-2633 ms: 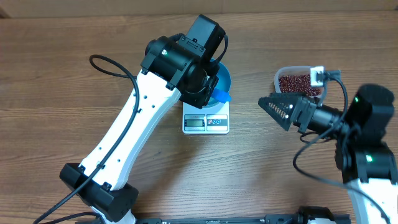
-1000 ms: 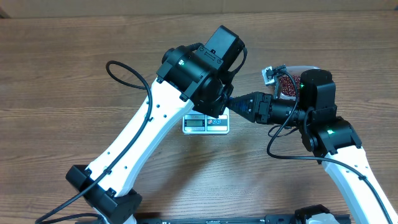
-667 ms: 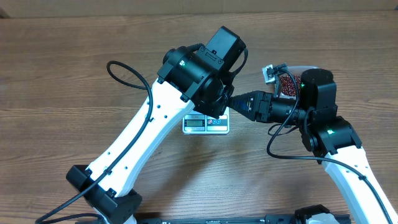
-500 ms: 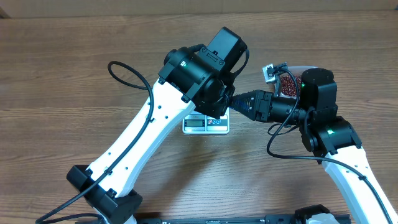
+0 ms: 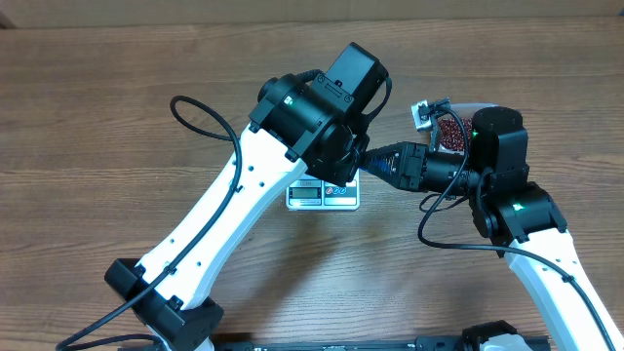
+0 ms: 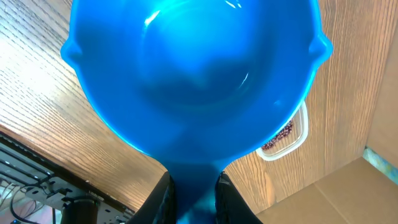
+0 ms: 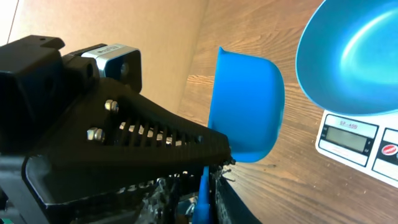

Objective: Scoop item into bowl and weigh 150g on scale
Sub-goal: 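Grasp the scoop handle with the right gripper from the left gripper, then release the left gripper and move the scoop right toward the beans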

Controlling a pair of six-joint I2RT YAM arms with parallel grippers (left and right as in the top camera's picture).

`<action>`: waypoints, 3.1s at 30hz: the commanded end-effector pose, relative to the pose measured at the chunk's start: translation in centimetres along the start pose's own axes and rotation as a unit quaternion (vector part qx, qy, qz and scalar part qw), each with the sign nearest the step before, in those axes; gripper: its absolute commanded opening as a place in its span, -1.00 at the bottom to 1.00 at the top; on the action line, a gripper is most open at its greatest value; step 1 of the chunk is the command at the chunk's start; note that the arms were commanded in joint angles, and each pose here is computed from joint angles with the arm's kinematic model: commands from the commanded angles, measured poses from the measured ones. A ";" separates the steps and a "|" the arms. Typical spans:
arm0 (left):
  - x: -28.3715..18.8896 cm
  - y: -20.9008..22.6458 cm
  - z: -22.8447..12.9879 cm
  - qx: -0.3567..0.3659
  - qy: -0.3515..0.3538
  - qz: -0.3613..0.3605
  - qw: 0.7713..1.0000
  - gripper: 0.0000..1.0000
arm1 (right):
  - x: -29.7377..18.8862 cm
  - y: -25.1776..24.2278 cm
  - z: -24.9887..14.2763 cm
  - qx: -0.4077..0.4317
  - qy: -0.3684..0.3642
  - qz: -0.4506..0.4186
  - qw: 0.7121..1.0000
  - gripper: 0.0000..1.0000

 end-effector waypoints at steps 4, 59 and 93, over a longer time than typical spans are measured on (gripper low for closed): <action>-0.6 -0.1 -0.6 -0.001 0.011 -0.008 1.000 -0.91 | -0.1 0.8 0.4 -0.012 -0.005 0.002 1.000 -0.77; -7.7 -1.0 6.1 0.304 -0.045 -0.106 0.946 0.99 | -3.6 -3.9 2.4 0.048 -0.099 -0.141 0.984 -0.93; -7.9 -1.0 7.1 0.620 -0.104 -0.068 0.774 0.99 | -15.4 -6.6 7.3 0.023 -0.181 -0.620 0.763 -0.92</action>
Point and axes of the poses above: each gripper's point midway between its finger pads, its own x axis out along the fingers, its own y axis along the line the jaws close on, z = x × y, the point moved 7 cm from there along -x, back along the fingers, and after that the axes turned 2 degrees about -x, right-handed, at the moved point
